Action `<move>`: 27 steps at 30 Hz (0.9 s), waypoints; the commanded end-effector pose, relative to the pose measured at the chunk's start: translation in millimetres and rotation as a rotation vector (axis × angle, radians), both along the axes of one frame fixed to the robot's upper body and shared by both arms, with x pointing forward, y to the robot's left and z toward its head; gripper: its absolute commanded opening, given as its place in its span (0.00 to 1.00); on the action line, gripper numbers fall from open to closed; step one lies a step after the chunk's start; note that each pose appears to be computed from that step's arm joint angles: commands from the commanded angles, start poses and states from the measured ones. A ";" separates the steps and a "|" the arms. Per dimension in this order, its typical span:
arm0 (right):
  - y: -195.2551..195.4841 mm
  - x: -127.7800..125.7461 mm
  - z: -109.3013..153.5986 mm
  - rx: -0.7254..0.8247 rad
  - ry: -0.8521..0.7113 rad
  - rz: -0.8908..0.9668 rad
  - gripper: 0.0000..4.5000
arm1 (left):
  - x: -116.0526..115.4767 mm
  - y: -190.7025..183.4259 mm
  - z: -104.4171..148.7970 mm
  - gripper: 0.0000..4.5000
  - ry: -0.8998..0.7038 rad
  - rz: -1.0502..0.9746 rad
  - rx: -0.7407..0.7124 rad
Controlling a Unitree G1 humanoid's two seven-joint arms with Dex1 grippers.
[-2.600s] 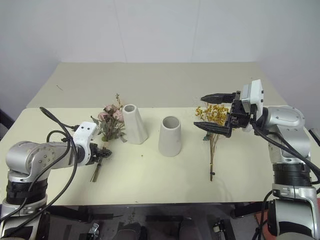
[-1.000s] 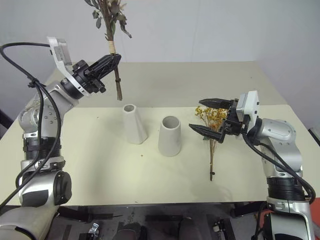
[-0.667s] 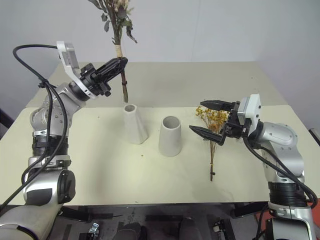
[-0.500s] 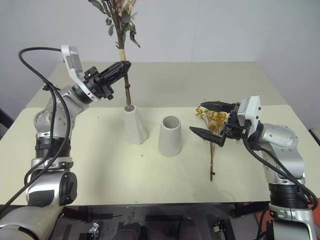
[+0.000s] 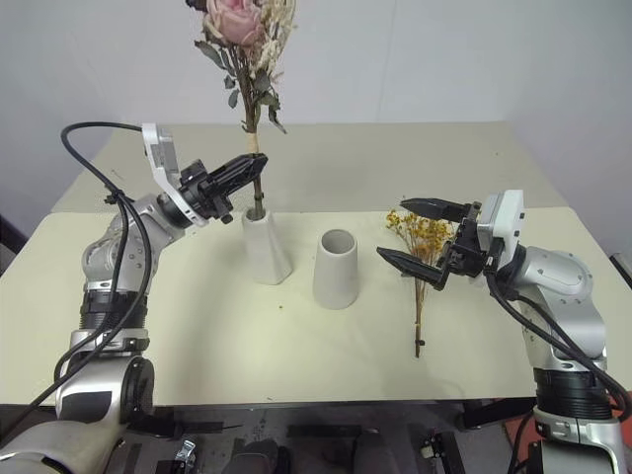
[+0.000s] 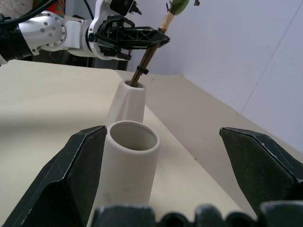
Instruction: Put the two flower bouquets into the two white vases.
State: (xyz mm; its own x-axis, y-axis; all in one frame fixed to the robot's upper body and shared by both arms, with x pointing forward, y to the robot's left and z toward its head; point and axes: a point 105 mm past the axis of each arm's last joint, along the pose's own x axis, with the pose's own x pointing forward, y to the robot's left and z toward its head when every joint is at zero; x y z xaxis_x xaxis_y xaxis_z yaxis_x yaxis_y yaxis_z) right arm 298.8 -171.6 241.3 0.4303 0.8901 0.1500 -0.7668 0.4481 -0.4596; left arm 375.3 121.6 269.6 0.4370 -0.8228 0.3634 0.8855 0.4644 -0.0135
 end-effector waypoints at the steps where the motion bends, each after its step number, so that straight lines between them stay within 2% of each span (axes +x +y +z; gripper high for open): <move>1: -2.4 -5.4 12.2 0.001 -0.045 -0.004 1.00 | -6.7 -1.0 9.5 0.00 -0.056 0.009 0.004; 13: -4.7 -5.7 12.3 0.004 -0.045 -0.024 1.00 | -6.5 0.4 -14.5 0.00 -0.003 0.047 0.011; 27: -4.1 -7.2 10.6 -0.001 -0.038 -0.032 1.00 | -5.0 1.5 -22.2 0.00 0.015 0.075 0.012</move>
State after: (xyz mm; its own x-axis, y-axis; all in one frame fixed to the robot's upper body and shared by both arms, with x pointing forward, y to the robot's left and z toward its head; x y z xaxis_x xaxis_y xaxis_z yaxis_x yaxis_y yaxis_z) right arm 296.7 -173.9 237.2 0.4578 0.8785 0.1366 -0.7612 0.4667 -0.4502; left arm 375.9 123.6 235.1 0.5244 -0.7921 0.3125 0.8451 0.5290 -0.0772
